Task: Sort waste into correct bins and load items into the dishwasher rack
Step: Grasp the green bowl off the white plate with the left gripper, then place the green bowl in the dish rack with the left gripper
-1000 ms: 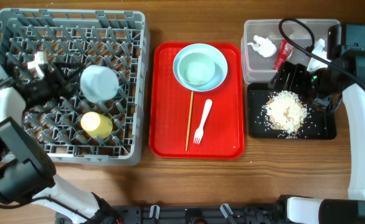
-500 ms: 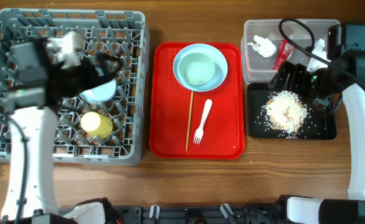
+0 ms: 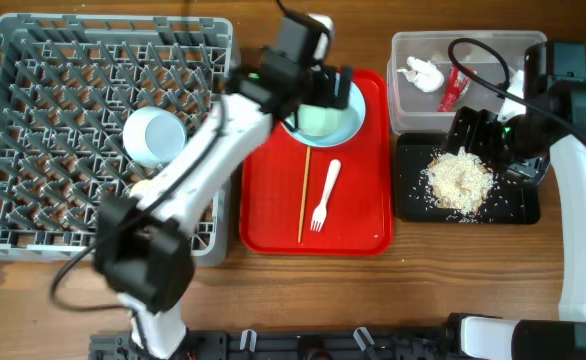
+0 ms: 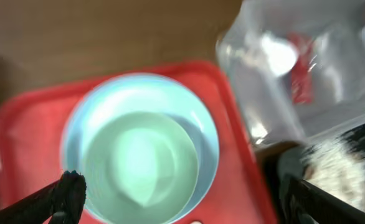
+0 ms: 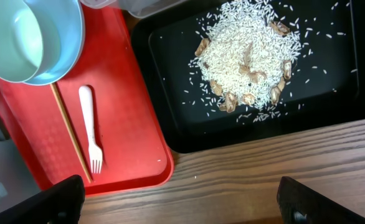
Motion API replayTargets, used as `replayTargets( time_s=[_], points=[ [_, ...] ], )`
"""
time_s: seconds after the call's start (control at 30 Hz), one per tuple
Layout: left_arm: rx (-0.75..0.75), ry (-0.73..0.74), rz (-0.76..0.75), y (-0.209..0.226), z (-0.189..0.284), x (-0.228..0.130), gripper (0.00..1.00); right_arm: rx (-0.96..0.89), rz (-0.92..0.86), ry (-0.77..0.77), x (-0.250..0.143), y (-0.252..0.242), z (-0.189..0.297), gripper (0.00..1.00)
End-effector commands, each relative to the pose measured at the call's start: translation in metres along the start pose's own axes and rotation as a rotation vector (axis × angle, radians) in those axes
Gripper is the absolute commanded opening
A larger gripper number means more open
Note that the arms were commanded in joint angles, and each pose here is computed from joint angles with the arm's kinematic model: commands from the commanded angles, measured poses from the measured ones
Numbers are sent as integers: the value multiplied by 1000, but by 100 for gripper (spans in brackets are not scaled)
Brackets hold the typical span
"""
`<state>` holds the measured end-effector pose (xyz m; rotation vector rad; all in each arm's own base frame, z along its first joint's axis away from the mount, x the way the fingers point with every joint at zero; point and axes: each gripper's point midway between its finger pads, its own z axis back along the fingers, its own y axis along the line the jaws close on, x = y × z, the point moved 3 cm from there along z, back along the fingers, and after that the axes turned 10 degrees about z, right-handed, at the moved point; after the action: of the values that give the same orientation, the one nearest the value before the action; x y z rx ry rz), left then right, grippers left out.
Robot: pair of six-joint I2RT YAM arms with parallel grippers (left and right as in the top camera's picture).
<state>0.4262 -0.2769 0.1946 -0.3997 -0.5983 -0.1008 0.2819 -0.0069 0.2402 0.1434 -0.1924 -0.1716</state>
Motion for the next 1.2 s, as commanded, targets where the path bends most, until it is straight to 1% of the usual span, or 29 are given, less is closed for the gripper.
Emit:
replayTargets(
  time_s=[0.0, 0.07, 0.1, 0.17, 0.2, 0.23, 0.3, 0.33, 0.37, 0.43, 0.47, 0.5, 0.6, 0.67, 0.73, 0.83, 0.87, 0.9, 0.93, 1.07, 1.17],
  points=[
    [34, 89, -58, -5, -49, -34, 100, -24, -9, -15, 2, -4, 4, 100],
    [43, 129, -72, -5, -72, -51, 96, -24, -9, -15, 2, -4, 4, 100],
    [53, 144, -75, -4, -79, -57, 92, -24, -8, -15, 2, -4, 4, 100],
    [93, 180, -81, 4, -93, -71, 74, -24, -8, -15, 2, -4, 4, 100],
    [105, 202, -81, 8, -99, -77, 69, -24, -8, -15, 2, -4, 4, 100],
    [115, 221, -80, 11, -102, -83, 59, -24, -8, -15, 2, -4, 4, 100],
    [127, 236, -81, 14, -103, -86, 34, -24, -6, -15, 2, -4, 4, 100],
    [138, 239, -82, 16, -102, -87, 28, -24, -6, -15, 2, -4, 4, 100],
    [151, 244, -83, 18, -101, -88, 27, -24, -5, -15, 2, -4, 4, 100],
    [196, 245, -89, 25, -100, -89, 14, -24, -6, -15, 2, -4, 4, 100],
    [208, 244, -91, 27, -99, -89, 6, -24, -6, -15, 2, -4, 4, 100],
    [208, 245, -91, 27, -99, -89, 4, -24, -5, -14, 2, -4, 4, 100],
    [202, 234, -90, 25, -95, -85, 4, -24, -1, -13, 1, -4, 4, 100],
    [177, 186, -87, 16, -76, -69, 4, -24, -2, -11, 1, -4, 4, 100],
    [121, 53, -56, 7, -18, -22, 4, -24, -2, -11, 1, -4, 4, 100],
    [59, -51, -4, 14, 35, 16, 4, -24, -2, -11, 1, -4, 4, 100],
    [30, -97, 33, 26, 60, 34, 4, -24, -2, -11, 1, -4, 4, 100],
    [-24, -133, 89, 48, 85, 53, 4, -24, -1, -11, 1, -4, 4, 100],
    [-68, -134, 119, 60, 94, 60, 4, -24, -1, -11, 1, -4, 4, 100],
    [-339, -71, 265, 116, 114, 75, 4, -24, -1, -12, 1, -4, 4, 100],
    [-540, -21, 359, 154, 116, 77, 4, -24, -1, -12, 1, -4, 4, 100]
  ],
)
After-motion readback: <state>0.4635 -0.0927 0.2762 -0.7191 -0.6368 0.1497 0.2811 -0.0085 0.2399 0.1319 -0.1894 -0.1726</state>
